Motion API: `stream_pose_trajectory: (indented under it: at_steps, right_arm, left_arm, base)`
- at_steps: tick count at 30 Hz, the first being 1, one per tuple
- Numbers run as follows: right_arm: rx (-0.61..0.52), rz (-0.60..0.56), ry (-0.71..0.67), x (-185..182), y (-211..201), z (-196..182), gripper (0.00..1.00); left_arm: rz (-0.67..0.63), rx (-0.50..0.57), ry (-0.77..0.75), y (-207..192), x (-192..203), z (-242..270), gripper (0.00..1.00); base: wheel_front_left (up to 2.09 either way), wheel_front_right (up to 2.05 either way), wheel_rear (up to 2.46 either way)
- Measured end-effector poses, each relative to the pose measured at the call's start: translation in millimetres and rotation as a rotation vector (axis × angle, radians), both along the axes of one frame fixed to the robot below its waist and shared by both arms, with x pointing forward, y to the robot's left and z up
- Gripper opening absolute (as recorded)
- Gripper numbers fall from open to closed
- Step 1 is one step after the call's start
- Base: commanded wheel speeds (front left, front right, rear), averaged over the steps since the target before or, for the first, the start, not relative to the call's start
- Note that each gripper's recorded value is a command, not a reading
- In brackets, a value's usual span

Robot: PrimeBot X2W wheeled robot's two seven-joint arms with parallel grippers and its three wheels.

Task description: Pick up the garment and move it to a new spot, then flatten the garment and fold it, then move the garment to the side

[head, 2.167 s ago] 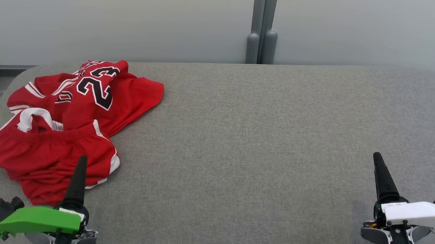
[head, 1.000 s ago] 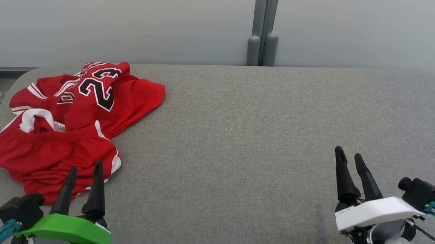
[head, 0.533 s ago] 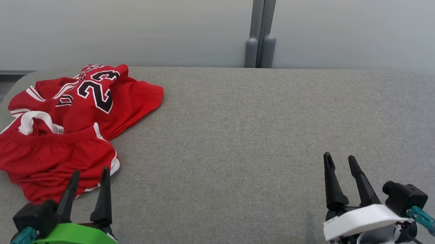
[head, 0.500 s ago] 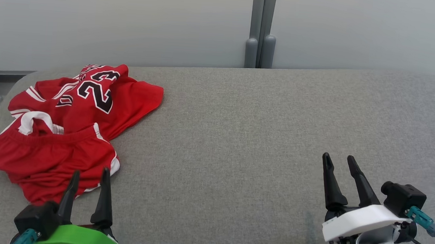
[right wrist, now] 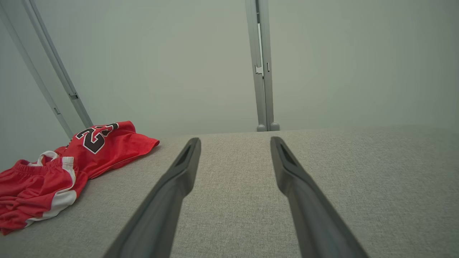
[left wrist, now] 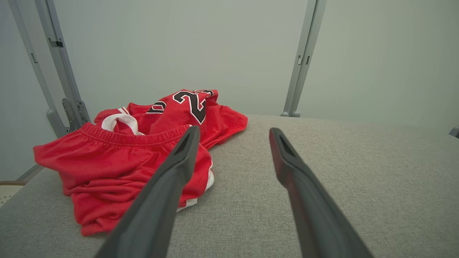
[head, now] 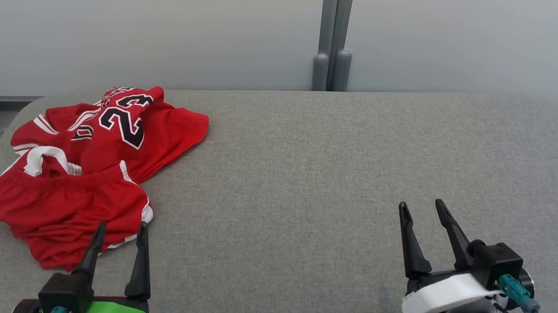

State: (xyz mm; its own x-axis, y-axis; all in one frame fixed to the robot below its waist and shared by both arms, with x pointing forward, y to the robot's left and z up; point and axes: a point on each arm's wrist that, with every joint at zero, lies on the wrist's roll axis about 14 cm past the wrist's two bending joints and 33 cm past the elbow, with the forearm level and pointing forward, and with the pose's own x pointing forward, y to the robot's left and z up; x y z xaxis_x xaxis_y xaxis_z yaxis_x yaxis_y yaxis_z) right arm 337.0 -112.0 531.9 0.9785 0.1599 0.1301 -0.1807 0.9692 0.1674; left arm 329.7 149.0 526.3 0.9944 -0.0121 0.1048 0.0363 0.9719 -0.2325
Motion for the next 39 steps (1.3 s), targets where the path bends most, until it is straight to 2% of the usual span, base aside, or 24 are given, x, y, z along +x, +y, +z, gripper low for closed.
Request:
stream_pose_trajectory:
  at_steps: [7,39]
  right_arm:
    - [-0.08,-0.001,-0.033,-5.8,1.7,1.6,1.0]
    - [-0.083,-0.01,-0.034,-1.5,-1.7,2.0,1.0]
  left_arm:
    - [-0.011,0.058,-0.027,-5.8,-1.5,4.3,1.0]
    - [0.009,0.045,0.003,0.0,-6.5,-4.9,1.0]
  base:
    - [0.0,0.0,0.0]
    - [0.0,0.0,0.0]
